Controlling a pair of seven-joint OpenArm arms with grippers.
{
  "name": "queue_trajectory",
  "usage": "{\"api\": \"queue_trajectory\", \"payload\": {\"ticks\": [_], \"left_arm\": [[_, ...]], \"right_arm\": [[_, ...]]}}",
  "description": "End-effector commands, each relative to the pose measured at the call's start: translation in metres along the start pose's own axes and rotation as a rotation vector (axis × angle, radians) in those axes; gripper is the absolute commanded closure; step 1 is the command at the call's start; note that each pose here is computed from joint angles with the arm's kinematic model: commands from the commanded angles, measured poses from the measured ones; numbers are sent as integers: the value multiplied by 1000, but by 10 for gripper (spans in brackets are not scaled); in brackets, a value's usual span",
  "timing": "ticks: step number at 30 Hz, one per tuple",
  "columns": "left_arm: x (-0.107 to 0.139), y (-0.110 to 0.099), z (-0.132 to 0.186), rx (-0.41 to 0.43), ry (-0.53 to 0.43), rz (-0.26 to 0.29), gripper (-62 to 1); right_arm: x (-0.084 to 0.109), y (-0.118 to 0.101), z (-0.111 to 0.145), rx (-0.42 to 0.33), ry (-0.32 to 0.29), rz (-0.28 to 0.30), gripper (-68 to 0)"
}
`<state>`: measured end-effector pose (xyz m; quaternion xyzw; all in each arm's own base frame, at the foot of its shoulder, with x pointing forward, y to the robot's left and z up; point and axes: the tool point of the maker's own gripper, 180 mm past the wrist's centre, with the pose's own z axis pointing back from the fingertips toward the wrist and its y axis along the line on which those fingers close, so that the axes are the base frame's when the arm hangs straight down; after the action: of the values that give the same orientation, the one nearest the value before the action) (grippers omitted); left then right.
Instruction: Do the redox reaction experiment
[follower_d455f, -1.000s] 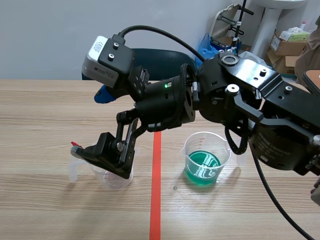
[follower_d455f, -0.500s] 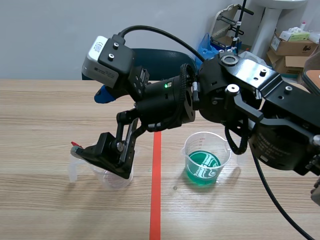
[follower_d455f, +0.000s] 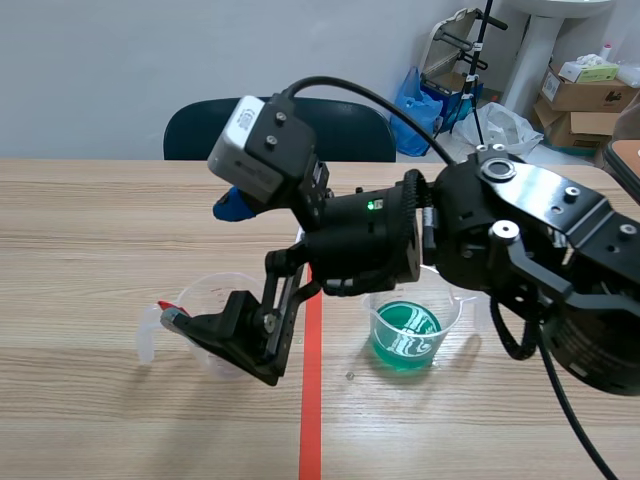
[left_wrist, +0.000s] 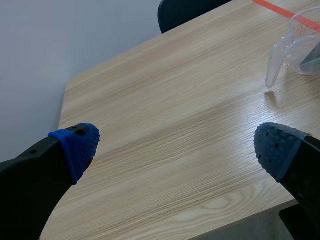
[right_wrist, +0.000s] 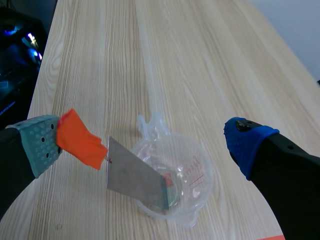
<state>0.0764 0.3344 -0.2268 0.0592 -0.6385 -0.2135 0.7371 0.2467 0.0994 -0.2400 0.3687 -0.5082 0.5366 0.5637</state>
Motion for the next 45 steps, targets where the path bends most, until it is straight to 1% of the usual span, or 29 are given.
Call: {"api": "queue_trajectory", "payload": {"ticks": [1,6,8,11,15,17,23,26,31,36,41,43,45], "left_arm": [[7,1,-1,9,-33,2,-623],[7,1,-1,9,-32,2,-623],[7,1,-1,9,-32,2,-623],[7,1,-1,9,-32,2,-623],[7,1,-1,9,-32,2,-623],[7,1,-1,9,-32,2,-623],[7,1,-1,9,-32,2,-623],[7,1,-1,9,-32,2,-623],[7,0,-1,3,-32,14,-623],[9,-3,-3,-7,-42,31,-623],[20,-10,-11,-18,-83,45,-623],[25,-15,-11,-19,-95,50,-623],[27,-25,-12,-47,-99,41,-623]], "right_arm": [[22,-3,6,-22,-58,38,-679],[26,6,26,-78,-75,48,-679],[28,7,37,-117,-86,59,-679],[31,9,55,-173,-101,54,-679],[32,12,79,-240,-102,51,-679],[32,10,92,-287,-95,51,-679],[38,3,133,-434,-109,63,-679],[38,1,150,-484,-86,64,-679],[34,5,170,-541,-36,52,-679],[41,5,187,-621,-32,37,-679],[53,5,196,-675,-30,46,-679],[54,5,196,-682,-8,47,-679],[51,7,195,-675,19,35,-679]]}}
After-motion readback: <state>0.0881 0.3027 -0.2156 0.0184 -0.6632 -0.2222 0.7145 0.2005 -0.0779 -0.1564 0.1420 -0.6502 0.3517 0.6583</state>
